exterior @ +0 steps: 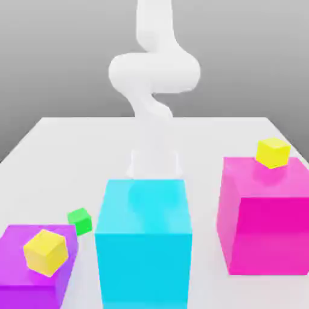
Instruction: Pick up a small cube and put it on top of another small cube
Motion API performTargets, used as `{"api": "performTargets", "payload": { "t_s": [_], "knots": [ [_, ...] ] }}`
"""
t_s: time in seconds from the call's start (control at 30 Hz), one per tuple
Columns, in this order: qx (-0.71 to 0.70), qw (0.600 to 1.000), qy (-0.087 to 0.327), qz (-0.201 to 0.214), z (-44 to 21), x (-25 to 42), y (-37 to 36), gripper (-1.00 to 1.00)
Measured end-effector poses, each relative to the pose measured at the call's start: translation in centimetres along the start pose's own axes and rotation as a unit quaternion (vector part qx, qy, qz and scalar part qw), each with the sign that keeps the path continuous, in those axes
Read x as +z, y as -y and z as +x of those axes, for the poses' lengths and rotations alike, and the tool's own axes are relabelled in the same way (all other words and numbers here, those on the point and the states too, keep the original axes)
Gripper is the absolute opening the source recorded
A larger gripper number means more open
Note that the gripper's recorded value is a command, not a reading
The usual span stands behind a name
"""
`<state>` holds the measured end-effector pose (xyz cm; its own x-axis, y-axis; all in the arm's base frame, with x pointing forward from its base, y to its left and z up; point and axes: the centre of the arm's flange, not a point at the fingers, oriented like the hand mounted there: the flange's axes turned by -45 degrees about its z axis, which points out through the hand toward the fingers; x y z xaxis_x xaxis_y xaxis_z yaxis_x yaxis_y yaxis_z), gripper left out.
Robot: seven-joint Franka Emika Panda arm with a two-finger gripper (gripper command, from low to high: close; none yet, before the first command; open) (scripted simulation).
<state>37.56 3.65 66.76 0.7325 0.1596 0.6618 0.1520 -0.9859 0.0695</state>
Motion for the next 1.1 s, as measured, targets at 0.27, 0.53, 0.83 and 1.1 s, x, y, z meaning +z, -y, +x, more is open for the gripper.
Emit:
{"api": "performTargets", "payload": {
  "t_s": [0.27, 0.53, 0.83, 1.1],
  "knots": [
    [-0.297, 0.947, 0.068, 0.103, -4.2, 13.0, 13.6, 0.0],
    [-0.561, 0.795, 0.103, 0.207, -15.3, 21.0, 27.2, 0.0],
    [-0.776, 0.53, 0.142, 0.311, -36.2, 24.5, 36.7, 0.0],
    [-0.779, 0.516, 0.164, 0.316, -42.5, 29.8, 36.3, -1.0]
  ]
}}
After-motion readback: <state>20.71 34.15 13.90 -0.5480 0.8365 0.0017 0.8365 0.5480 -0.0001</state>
